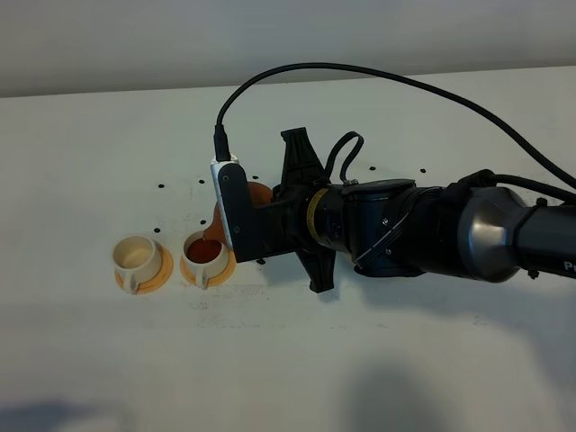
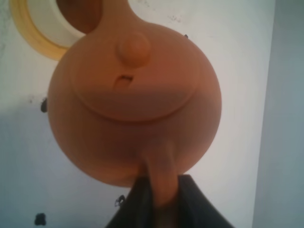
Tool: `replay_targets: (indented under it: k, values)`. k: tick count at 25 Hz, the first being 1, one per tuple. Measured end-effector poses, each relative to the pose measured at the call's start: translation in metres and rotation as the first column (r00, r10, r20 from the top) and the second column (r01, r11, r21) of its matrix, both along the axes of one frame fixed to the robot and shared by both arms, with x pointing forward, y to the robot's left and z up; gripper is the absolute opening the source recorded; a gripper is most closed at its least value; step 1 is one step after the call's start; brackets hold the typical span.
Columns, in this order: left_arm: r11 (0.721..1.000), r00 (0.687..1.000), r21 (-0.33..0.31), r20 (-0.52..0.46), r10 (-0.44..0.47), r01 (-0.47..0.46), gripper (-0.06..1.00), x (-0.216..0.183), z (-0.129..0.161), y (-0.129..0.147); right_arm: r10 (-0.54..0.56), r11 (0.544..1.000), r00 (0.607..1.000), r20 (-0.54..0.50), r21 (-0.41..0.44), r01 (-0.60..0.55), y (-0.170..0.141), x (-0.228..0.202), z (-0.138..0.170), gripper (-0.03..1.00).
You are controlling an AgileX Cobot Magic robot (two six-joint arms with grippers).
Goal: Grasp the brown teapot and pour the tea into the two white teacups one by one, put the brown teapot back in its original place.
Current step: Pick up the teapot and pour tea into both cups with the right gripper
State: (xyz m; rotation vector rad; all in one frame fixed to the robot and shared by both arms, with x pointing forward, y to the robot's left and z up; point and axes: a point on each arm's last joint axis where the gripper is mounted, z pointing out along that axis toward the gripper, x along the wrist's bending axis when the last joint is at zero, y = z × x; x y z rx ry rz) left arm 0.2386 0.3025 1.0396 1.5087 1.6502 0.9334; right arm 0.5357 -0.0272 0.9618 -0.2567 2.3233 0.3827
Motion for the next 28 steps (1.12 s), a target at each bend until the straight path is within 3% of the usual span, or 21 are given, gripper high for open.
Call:
replay_targets:
  k: [28]
  values:
    - [1.0, 1.0, 0.0, 0.0, 0.0, 0.0, 0.33, 0.0, 0.0, 0.0, 0.063, 0.997, 0.997, 0.055, -0.056, -0.06, 0.0003, 0.0015, 0.0017, 0.11]
